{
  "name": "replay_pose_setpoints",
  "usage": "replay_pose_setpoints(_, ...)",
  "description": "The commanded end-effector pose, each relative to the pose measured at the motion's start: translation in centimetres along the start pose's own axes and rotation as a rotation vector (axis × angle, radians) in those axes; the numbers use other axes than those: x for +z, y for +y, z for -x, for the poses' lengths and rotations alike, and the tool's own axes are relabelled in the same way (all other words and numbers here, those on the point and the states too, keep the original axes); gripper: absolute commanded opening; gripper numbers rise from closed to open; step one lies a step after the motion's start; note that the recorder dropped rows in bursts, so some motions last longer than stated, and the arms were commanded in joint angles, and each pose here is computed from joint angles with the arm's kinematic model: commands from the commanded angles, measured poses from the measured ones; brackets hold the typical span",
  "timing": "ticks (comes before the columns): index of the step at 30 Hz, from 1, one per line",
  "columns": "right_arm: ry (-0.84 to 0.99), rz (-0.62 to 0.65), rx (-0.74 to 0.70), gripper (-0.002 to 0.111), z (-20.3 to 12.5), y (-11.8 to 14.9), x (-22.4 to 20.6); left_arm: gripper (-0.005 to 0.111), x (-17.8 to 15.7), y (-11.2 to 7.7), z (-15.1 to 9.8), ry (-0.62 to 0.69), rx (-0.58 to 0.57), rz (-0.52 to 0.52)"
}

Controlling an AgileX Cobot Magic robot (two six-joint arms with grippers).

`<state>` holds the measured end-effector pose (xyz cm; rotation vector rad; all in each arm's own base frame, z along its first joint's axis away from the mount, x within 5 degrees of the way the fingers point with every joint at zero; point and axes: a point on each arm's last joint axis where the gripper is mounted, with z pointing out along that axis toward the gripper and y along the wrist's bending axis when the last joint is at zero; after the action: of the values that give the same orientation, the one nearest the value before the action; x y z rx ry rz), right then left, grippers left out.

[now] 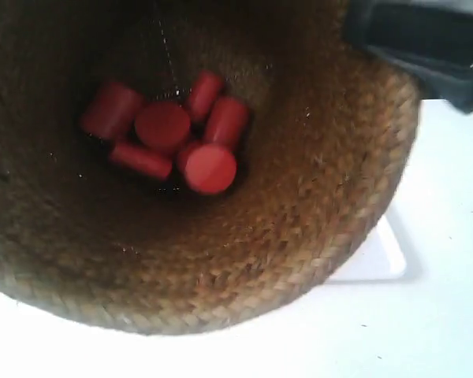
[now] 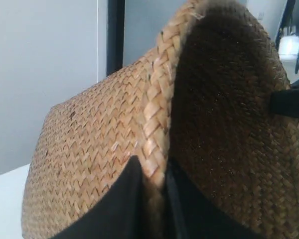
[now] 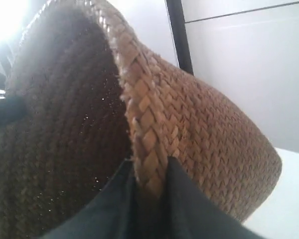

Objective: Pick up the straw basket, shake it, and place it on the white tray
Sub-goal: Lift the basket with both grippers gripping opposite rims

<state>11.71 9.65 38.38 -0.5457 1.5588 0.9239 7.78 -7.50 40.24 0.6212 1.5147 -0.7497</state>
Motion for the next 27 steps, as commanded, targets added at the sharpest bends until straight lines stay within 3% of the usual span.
replay_pose_setpoints(1,0.178,-0.167,0.08,0.0,-6.9,-3.5,0.8,0.0,1.5,2.1,-6.7,0.158,-0.146,0.074)
replay_pose_setpoints(3,0.183,-0.174,0.081,0.0,-7.6,-4.1,1.3,0.0,2.1,2.9,-7.6,0.141,-0.153,0.11)
replay_pose_setpoints(5,0.132,-0.054,0.04,0.0,-5.0,-2.5,1.5,0.0,2.1,2.0,-5.2,0.099,-0.109,0.027)
replay_pose_setpoints(7,0.073,0.072,-0.002,0.0,-1.3,-0.1,0.9,0.0,1.2,0.1,-1.2,0.038,-0.034,-0.08)
replay_pose_setpoints(10,-0.008,0.066,0.012,0.0,1.8,1.4,-0.5,0.0,-0.2,-1.1,1.3,0.033,0.008,-0.095)
replay_pose_setpoints(13,0.134,-0.09,0.092,0.0,-4.5,-2.2,0.7,0.0,1.0,0.8,-3.9,0.187,-0.117,-0.003)
replay_pose_setpoints(15,0.168,-0.132,0.149,0.0,-7.2,-3.5,1.2,0.0,1.4,1.8,-6.4,0.195,-0.168,0.05)
replay_pose_setpoints(18,0.068,0.059,0.086,0.0,-3.1,-0.9,1.2,0.0,0.9,0.4,-2.9,0.116,-0.098,-0.039)
replay_pose_setpoints(19,0.033,0.098,0.057,0.0,-1.1,0.2,0.7,0.0,0.3,-0.5,-0.7,0.089,-0.055,-0.083)
replay_pose_setpoints(20,0.012,0.052,0.02,0.0,1.1,0.9,-0.2,0.0,-0.4,-1.4,1.3,0.077,-0.001,-0.106)
replay_pose_setpoints(21,0.0,0.025,0.061,0.0,1.0,0.7,-0.3,0.0,-0.5,-1.3,1.3,0.098,-0.01,-0.087)
replay_pose_setpoints(24,0.187,-0.173,0.146,0.0,-7.3,-3.8,1.2,0.0,1.7,2.3,-6.8,0.25,-0.188,0.079)
replay_pose_setpoints(25,0.202,-0.177,0.151,0.0,-8.1,-4.2,1.5,0.0,2.1,2.7,-8.0,0.254,-0.208,0.089)
replay_pose_setpoints(27,0.163,-0.054,0.104,0.0,-5.5,-2.8,1.9,0.0,1.9,1.4,-5.3,0.195,-0.152,-0.02)
